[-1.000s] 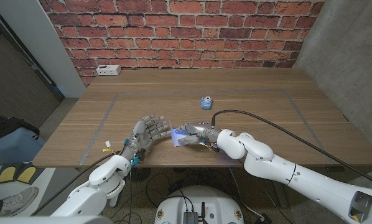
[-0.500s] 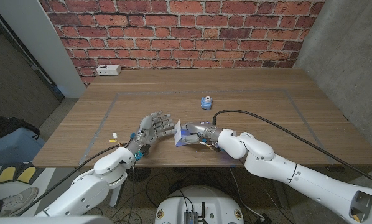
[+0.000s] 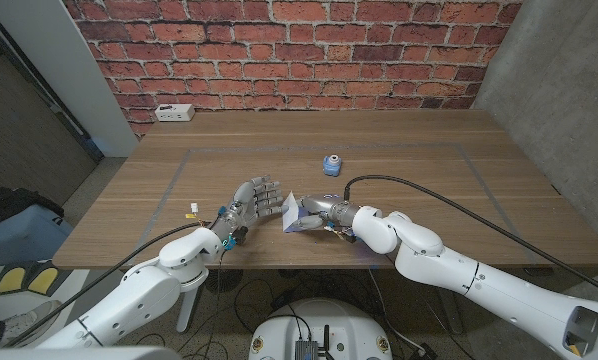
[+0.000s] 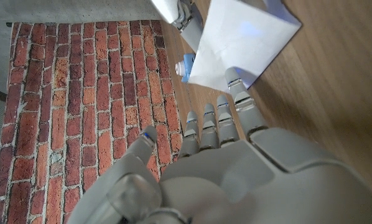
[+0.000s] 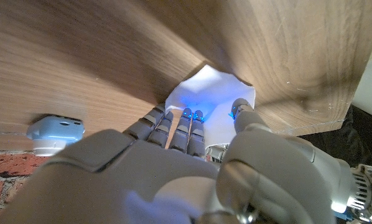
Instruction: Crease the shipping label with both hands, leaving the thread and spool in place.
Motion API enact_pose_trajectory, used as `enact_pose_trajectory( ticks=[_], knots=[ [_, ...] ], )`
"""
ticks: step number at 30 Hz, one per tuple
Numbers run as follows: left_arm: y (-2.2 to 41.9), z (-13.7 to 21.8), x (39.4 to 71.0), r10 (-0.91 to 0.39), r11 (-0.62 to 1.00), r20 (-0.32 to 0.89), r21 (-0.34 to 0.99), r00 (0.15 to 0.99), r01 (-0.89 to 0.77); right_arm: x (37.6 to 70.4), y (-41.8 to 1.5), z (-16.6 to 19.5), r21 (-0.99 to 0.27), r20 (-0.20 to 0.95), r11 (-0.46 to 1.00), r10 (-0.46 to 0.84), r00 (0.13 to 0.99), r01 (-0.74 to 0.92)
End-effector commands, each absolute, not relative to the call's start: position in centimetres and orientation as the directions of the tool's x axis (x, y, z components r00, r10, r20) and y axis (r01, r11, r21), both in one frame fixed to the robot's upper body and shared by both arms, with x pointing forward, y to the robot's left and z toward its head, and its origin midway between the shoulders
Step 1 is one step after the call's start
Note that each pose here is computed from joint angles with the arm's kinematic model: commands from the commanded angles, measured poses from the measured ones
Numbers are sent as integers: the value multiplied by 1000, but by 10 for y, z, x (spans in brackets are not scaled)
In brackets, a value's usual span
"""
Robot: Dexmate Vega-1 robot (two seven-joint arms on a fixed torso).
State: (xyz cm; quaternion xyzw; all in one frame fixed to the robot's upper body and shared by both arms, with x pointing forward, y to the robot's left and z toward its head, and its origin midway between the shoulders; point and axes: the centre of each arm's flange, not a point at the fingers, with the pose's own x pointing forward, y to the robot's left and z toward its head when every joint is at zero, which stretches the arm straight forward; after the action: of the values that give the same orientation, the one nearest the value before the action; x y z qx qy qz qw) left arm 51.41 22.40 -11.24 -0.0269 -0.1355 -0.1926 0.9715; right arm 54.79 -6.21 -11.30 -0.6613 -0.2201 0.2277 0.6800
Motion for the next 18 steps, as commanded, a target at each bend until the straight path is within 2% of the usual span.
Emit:
enact_pose_trajectory(
  ticks=[1, 5, 9, 14, 18],
  knots=[
    [206, -108, 524, -471, 864, 313, -23, 825, 503, 553, -64, -114, -999, -14, 22, 592, 806, -33],
    [203, -106, 525, -502, 838, 326, -45, 801, 543, 555, -64, -114, -999, -15, 23, 592, 806, -36],
    [203, -104, 525, -488, 852, 307, -34, 817, 522, 556, -64, -112, -999, -11, 29, 598, 802, -35],
    [208, -100, 522, -426, 902, 267, 42, 865, 431, 556, -64, -108, -999, -5, 40, 606, 795, -37],
    [208, -94, 518, -415, 910, 258, 122, 872, 397, 557, -69, -103, -996, 15, 78, 605, 796, -40]
  ],
)
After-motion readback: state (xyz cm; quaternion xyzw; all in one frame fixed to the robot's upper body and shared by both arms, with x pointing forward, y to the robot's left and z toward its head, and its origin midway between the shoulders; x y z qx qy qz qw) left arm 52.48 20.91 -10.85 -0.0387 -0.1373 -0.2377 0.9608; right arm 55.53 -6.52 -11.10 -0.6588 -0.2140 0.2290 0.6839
